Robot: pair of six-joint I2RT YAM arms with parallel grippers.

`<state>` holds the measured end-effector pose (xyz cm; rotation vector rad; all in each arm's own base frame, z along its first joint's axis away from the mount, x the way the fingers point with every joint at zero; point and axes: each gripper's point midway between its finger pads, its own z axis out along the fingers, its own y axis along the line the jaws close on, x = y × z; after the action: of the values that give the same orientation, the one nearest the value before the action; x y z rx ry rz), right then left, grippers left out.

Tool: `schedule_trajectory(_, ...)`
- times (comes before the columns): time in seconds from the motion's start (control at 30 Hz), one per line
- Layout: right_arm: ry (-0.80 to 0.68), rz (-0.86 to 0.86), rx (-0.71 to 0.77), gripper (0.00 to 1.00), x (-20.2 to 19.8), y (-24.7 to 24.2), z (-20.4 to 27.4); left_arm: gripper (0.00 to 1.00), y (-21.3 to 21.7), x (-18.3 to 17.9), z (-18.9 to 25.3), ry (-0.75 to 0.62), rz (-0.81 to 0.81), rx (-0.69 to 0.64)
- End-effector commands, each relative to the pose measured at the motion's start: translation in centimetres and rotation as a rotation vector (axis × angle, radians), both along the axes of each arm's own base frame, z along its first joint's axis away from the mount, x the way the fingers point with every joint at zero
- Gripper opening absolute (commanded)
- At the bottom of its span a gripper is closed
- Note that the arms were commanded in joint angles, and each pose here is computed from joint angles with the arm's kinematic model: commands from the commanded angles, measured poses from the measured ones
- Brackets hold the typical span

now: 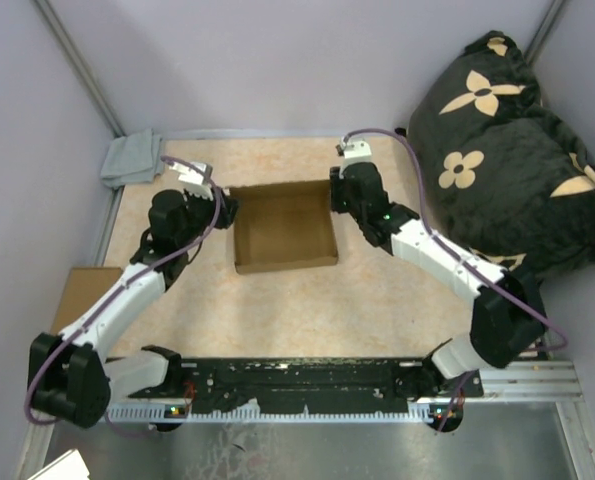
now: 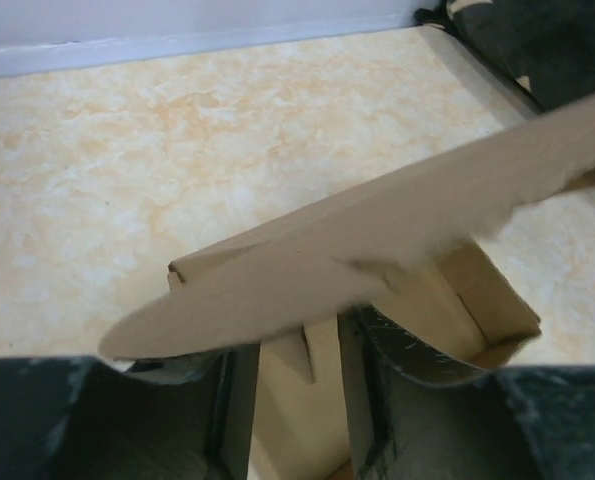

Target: Fold the paper box

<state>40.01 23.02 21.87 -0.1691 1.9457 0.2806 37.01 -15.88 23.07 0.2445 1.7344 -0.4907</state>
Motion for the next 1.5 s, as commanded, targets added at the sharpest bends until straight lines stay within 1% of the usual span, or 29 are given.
schedule_trajectory(0.0, 0.102, 0.141, 0.083, 0.4, -5.8, 0.9, 1.4, 0.44, -0.6, -3.7, -0.2, 0.058, -0.083, 0.006)
schedule_trajectory(0.03, 0.136, 0.161, 0.083, 0.44, -7.1, 0.6, 1.1, 0.45, -0.3, -4.4, -0.4, 0.08, -0.08, 0.011)
schedule_trajectory(0.1, 0.205, 0.198, 0.089, 0.45, -10.0, -0.3, 0.5, 0.47, 0.4, -6.1, -0.8, 0.125, -0.065, 0.013)
schedule_trajectory(0.23, 0.291, 0.208, 0.161, 0.47, -14.8, -2.1, 0.5, 0.49, 2.2, -9.6, -1.0, 0.195, -0.005, -0.022)
schedule_trajectory(0.3, 0.302, 0.201, 0.179, 0.48, -16.4, -3.0, 0.9, 0.49, 3.2, -11.3, -0.8, 0.215, 0.042, -0.056)
schedule_trajectory(0.4, 0.251, 0.174, 0.184, 0.49, -17.5, -4.7, 2.1, 0.48, 4.8, -13.2, 0.9, 0.171, 0.108, -0.109)
schedule_trajectory(0.5, 0.114, 0.11, 0.199, 0.5, -17.1, -6.7, 5.4, 0.5, 6.5, -14.0, 3.5, 0.065, 0.18, -0.162)
schedule_trajectory(0.53, 0.052, 0.063, 0.195, 0.52, -16.4, -7.6, 6.7, 0.52, 7.1, -13.9, 4.4, 0.029, 0.212, -0.174)
schedule_trajectory(0.6, -0.041, 0.021, 0.161, 0.6, -14.8, -8.3, 9.2, 0.57, 7.2, -12.9, 6.2, -0.014, 0.23, -0.18)
schedule_trajectory(0.67, -0.036, 0.012, 0.078, 0.69, -12.1, -7.5, 9.9, 0.6, 6.2, -10.5, 7.0, 0.02, 0.22, -0.148)
schedule_trajectory(0.73, 0.022, 0.06, 0.019, 0.72, -9.2, -5.5, 10.1, 0.63, 4.2, -7.0, 6.6, 0.126, 0.177, -0.081)
schedule_trajectory(0.77, 0.074, 0.087, 0.0, 0.72, -7.7, -4.3, 9.4, 0.63, 3.4, -5.1, 5.5, 0.221, 0.176, -0.043)
schedule_trajectory(0.83, 0.185, 0.156, -0.019, 0.72, -5.3, -1.9, 7.5, 0.63, 2.8, -2.2, 3.1, 0.423, 0.229, 0.008)
schedule_trajectory(0.87, 0.215, 0.192, -0.01, 0.72, -4.5, -0.7, 7.3, 0.65, 2.3, -1.1, 1.6, 0.5, 0.223, 0.037)
schedule_trajectory(0.9, 0.257, 0.222, -0.01, 0.73, -3.8, 0.4, 5.9, 0.66, 1.6, -0.4, 0.8, 0.541, 0.198, 0.051)
schedule_trajectory(0.97, 0.33, 0.242, -0.011, 0.73, -3.0, 1.3, 3.2, 0.66, 0.9, -0.5, -2.3, 0.629, 0.165, 0.067)
schedule_trajectory(1.03, 0.385, 0.24, 0.003, 0.73, -2.9, 1.5, 0.6, 0.66, 0.5, -1.2, -4.4, 0.642, 0.129, 0.064)
schedule_trajectory(1.07, 0.401, 0.245, 0.017, 0.74, -3.0, 1.6, -0.3, 0.67, 0.2, -1.6, -4.7, 0.629, 0.112, 0.047)
schedule_trajectory(1.17, 0.459, 0.245, 0.038, 0.74, -3.5, 1.6, -3.0, 0.67, 0.4, -3.2, -7.6, 0.657, 0.113, 0.024)
schedule_trajectory(1.33, 0.548, 0.255, 0.007, 0.75, -5.1, 0.7, -6.8, 0.68, 0.5, -5.9, -11.5, 0.737, 0.087, 0.016)
schedule_trajectory(1.47, 0.603, 0.261, -0.02, 0.76, -5.5, 0.4, -9.4, 0.68, 0.3, -6.5, -12.9, 0.725, 0.065, 0.003)
